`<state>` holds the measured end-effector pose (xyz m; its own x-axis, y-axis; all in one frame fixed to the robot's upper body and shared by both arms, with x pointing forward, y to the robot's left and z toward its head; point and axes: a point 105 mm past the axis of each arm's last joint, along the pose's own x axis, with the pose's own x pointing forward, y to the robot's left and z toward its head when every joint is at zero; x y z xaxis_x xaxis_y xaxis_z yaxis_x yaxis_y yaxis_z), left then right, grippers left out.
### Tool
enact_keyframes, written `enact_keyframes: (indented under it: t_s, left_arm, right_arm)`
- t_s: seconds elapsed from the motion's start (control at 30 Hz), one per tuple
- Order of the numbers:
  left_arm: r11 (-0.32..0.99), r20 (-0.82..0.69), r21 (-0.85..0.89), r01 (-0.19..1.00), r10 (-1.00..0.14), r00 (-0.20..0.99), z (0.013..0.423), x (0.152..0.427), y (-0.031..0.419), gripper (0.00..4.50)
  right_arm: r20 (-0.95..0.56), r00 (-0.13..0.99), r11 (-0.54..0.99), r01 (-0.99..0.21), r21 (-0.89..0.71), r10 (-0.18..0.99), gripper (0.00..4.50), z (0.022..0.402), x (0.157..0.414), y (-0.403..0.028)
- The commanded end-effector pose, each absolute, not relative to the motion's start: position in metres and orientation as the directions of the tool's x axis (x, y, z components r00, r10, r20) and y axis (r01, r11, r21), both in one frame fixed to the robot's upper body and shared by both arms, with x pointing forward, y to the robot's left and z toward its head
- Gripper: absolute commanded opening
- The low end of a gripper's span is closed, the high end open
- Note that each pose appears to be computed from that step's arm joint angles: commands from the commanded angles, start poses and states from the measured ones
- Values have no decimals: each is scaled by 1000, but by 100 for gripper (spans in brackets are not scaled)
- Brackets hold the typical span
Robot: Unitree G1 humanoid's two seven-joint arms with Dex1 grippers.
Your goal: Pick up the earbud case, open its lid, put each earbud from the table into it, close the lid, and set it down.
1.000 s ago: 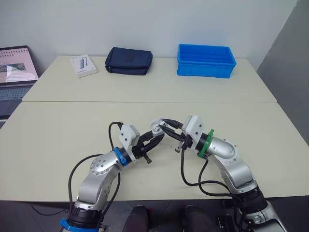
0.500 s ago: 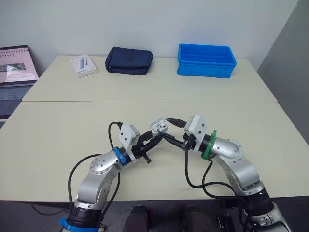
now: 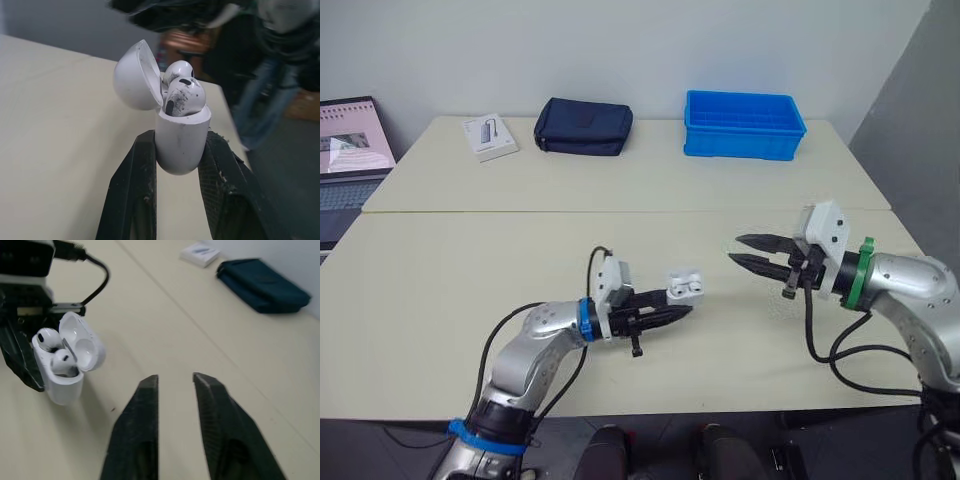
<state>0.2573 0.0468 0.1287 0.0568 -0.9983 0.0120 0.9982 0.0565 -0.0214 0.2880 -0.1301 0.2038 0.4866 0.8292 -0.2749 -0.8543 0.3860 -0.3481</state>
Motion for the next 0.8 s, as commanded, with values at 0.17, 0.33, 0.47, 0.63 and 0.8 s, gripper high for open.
enact_keyframes:
  t_s: [0.17,0.33,0.47,0.63,0.8]
  left_arm:
    - [-120,-13,-29,992,-993,-121,132,246,40,78]
    - [-126,-16,-30,992,-992,-127,131,247,40,78]
    - [-123,-21,-38,992,-992,-124,128,246,41,78]
    - [-106,-21,-52,993,-994,-108,125,246,42,78]
    - [-95,-11,-63,994,-995,-95,127,249,41,78]
  right_arm:
    - [-398,243,166,-962,-218,884,0,192,270,-112]
    - [-410,153,97,-983,-154,899,0,191,254,-103]
    - [-381,114,66,-988,-137,918,0,196,245,-96]
    - [-369,80,42,-993,-112,926,0,197,236,-93]
    - [-396,64,29,-995,-94,916,0,188,229,-94]
